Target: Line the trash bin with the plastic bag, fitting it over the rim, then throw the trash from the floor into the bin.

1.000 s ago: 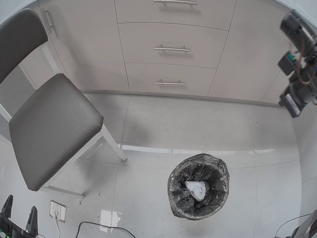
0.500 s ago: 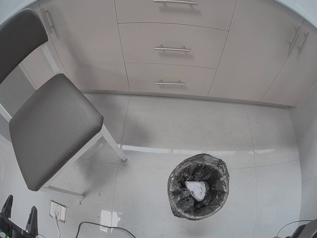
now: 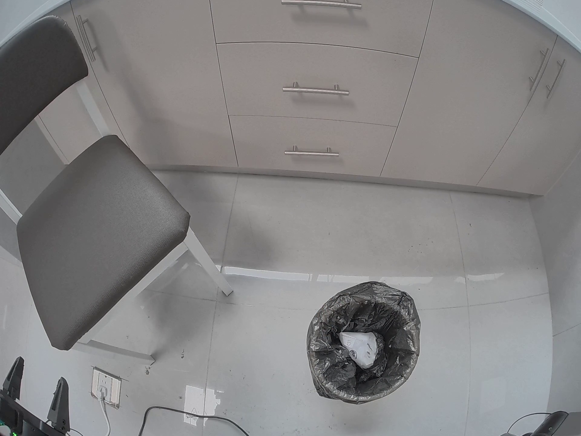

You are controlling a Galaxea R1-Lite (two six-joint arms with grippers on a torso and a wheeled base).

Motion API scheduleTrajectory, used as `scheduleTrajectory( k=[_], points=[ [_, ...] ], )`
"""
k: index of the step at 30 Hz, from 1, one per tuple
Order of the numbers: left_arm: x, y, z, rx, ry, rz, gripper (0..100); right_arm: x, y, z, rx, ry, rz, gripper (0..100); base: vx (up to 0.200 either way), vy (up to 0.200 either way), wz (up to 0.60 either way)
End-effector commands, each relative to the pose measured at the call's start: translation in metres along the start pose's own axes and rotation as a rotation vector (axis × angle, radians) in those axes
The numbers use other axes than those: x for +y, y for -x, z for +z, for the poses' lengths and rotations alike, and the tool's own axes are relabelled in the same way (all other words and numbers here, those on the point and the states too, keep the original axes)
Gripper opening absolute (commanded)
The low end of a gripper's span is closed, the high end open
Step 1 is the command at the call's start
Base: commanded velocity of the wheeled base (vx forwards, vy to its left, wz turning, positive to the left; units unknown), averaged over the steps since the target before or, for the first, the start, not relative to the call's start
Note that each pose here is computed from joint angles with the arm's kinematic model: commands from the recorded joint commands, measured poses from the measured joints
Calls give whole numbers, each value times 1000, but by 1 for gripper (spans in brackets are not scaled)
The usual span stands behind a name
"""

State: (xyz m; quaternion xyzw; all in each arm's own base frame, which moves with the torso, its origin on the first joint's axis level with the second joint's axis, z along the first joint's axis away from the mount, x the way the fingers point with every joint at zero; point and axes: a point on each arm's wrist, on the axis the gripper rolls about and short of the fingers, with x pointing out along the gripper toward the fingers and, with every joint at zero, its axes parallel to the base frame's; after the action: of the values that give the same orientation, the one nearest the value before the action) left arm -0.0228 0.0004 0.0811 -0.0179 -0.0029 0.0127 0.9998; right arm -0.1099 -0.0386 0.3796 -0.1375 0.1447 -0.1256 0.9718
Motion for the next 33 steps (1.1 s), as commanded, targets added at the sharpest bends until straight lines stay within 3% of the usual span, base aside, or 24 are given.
scheduleTrajectory(
  k=[1,9,17,23,24,28,30,33],
  points=[
    [0,0,-5,2,1,1,100,-1,75,-59,-208,-140,-79,0,0,0,0],
    [0,0,-5,2,-1,1,100,18,151,-123,-655,-263,-133,0,0,0,0],
    [0,0,-5,2,1,1,100,29,122,-138,-713,-273,-128,0,0,0,0],
    [0,0,-5,2,1,1,100,51,88,-172,-618,-216,-113,0,0,0,0],
    [0,0,-5,2,1,1,100,54,77,-173,-567,-199,-108,0,0,0,0],
    [0,0,-5,2,1,1,100,56,69,-172,-561,-249,-50,0,0,0,0],
    [0,0,-5,2,1,1,100,62,53,-169,-536,-281,29,0,0,0,0],
    [0,0,-5,2,1,1,100,66,38,-167,-514,-285,47,0,0,0,0]
  ],
)
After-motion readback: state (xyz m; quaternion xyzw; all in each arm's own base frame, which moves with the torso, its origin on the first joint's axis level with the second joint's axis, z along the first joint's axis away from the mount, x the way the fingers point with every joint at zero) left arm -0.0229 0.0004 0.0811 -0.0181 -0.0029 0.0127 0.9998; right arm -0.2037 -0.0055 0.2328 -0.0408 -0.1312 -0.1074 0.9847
